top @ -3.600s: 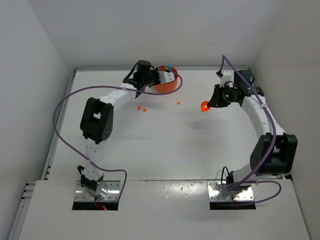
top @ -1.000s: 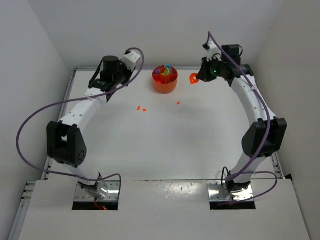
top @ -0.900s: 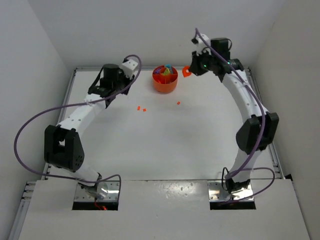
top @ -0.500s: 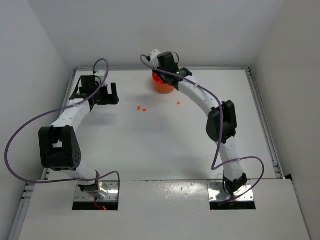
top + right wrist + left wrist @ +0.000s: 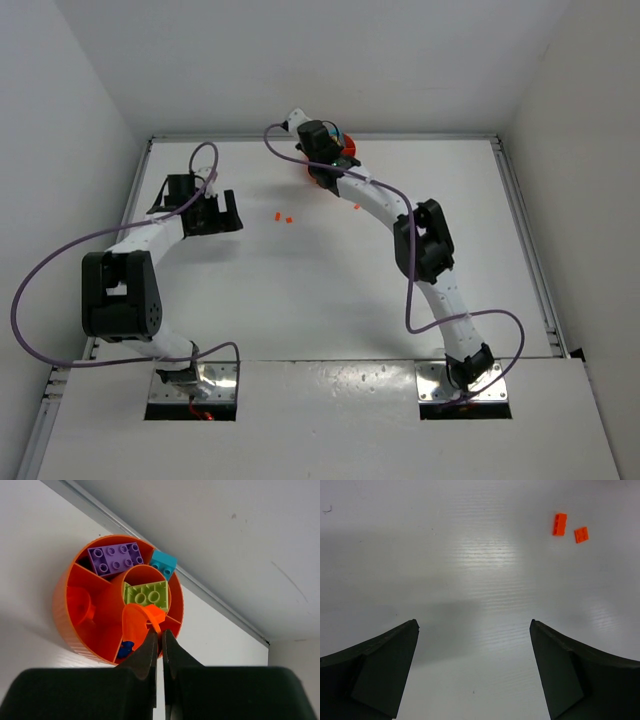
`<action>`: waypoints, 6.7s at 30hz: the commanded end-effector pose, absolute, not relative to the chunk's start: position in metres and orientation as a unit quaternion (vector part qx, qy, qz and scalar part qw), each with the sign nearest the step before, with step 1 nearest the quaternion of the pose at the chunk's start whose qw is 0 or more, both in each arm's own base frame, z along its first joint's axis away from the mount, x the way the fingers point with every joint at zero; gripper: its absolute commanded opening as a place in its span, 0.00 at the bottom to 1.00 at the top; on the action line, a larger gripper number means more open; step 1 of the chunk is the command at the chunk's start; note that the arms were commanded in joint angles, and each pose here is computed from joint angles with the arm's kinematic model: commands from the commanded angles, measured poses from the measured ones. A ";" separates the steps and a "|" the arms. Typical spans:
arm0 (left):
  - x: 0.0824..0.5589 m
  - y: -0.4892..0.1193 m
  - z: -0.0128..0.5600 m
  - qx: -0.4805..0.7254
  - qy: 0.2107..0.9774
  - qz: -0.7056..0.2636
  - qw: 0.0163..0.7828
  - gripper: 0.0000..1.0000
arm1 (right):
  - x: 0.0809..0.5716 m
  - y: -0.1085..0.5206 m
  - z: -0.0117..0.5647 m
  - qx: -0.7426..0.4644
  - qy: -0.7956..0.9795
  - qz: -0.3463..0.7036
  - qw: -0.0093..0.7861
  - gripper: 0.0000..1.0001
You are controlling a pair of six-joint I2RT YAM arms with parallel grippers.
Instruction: Sort the legos into containers by color
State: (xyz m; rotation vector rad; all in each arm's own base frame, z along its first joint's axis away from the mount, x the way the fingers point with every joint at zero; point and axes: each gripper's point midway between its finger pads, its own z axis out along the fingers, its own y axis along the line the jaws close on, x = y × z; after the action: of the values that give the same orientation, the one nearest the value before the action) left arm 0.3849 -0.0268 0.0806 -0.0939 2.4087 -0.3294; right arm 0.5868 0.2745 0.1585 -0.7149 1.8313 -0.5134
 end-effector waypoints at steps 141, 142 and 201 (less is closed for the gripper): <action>0.401 -0.046 0.142 0.092 0.906 -0.123 0.394 1.00 | 0.564 0.308 0.184 -0.258 0.794 0.081 0.545 0.00; 0.401 -0.046 0.142 0.092 0.906 -0.123 0.394 1.00 | 0.567 0.308 0.174 -0.258 0.800 0.075 0.537 0.00; 0.430 -0.104 0.160 0.127 0.885 -0.150 0.423 1.00 | 0.603 0.304 0.171 -0.202 0.793 0.023 0.574 0.40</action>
State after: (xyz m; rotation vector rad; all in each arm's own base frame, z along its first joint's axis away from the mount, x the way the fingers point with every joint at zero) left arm 0.4131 -0.0993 0.1381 0.3337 2.2920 -0.3848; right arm 0.5919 0.2968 0.1222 -0.5188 1.9729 0.0434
